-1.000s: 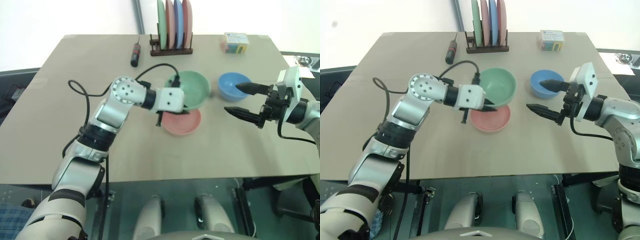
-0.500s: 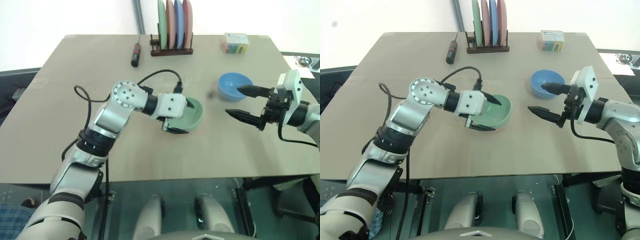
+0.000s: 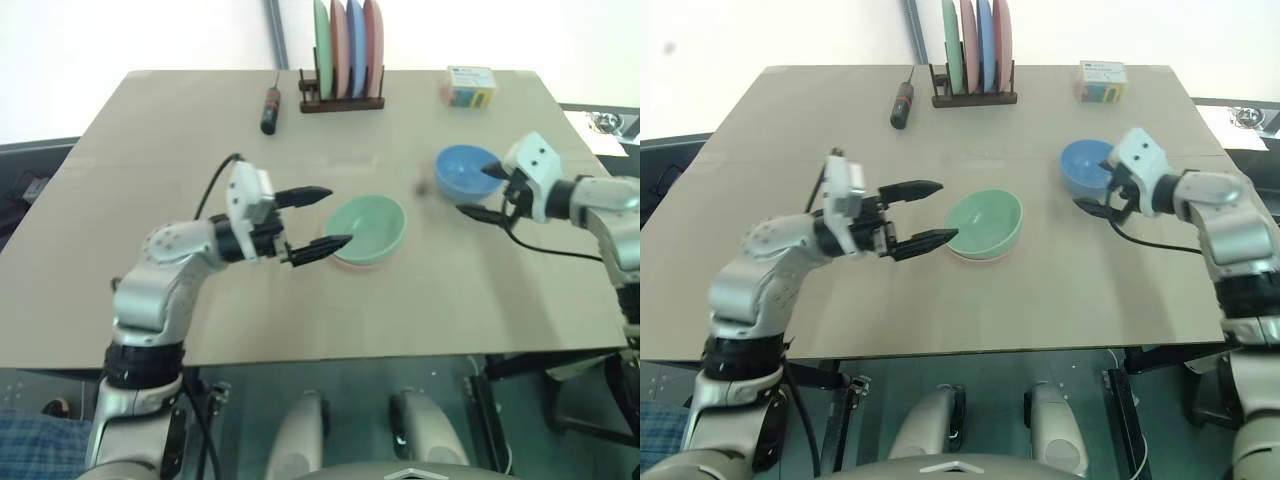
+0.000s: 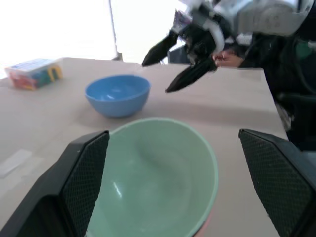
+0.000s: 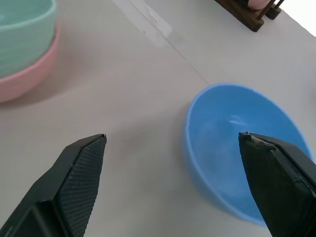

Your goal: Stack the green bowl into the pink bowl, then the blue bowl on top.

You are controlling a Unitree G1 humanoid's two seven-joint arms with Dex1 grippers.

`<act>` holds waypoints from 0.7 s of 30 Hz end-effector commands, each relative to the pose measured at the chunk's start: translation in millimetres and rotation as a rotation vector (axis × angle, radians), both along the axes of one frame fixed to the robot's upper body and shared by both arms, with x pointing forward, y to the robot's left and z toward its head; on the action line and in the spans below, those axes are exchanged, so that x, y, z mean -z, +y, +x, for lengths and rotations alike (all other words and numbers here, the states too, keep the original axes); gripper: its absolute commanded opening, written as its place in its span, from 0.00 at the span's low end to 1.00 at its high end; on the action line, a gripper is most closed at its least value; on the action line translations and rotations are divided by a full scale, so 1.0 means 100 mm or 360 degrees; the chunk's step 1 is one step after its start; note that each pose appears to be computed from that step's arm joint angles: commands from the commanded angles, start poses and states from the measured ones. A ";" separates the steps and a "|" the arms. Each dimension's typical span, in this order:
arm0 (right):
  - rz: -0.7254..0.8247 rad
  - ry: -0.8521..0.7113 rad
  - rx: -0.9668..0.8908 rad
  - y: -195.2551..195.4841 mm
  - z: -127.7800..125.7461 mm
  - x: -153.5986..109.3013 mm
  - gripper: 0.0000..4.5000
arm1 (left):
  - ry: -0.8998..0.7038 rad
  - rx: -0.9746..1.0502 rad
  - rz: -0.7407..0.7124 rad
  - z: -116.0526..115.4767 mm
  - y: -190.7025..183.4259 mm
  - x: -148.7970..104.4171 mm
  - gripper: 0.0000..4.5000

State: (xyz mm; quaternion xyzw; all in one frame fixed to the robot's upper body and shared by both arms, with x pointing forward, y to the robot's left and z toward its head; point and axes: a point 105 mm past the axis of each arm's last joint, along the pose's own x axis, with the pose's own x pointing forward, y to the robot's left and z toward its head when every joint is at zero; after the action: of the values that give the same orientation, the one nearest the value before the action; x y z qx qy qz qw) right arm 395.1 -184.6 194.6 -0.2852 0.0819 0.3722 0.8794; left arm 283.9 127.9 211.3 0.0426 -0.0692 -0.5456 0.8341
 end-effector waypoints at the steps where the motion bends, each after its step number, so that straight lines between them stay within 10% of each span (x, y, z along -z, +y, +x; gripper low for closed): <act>1: -0.0036 -0.0007 -0.0027 0.06 0.19 -0.01 1.00 | -0.0007 -0.0077 -0.0205 -0.21 0.19 -0.18 0.99; 10: -0.0032 0.0130 0.0171 0.03 0.54 0.25 1.00 | 0.0072 -0.0288 -0.0202 -0.48 0.49 0.02 0.99; 21: -0.0109 0.0132 0.0190 0.02 0.57 0.32 0.07 | 0.0048 -0.0331 -0.0238 -0.63 0.53 0.02 1.00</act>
State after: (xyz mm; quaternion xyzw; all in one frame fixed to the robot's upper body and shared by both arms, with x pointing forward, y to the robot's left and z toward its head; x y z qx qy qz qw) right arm 447.6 -185.9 144.5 -0.2871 0.1706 0.3274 0.8839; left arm 226.3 181.6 196.9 -0.0426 -0.0665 -0.4491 0.8900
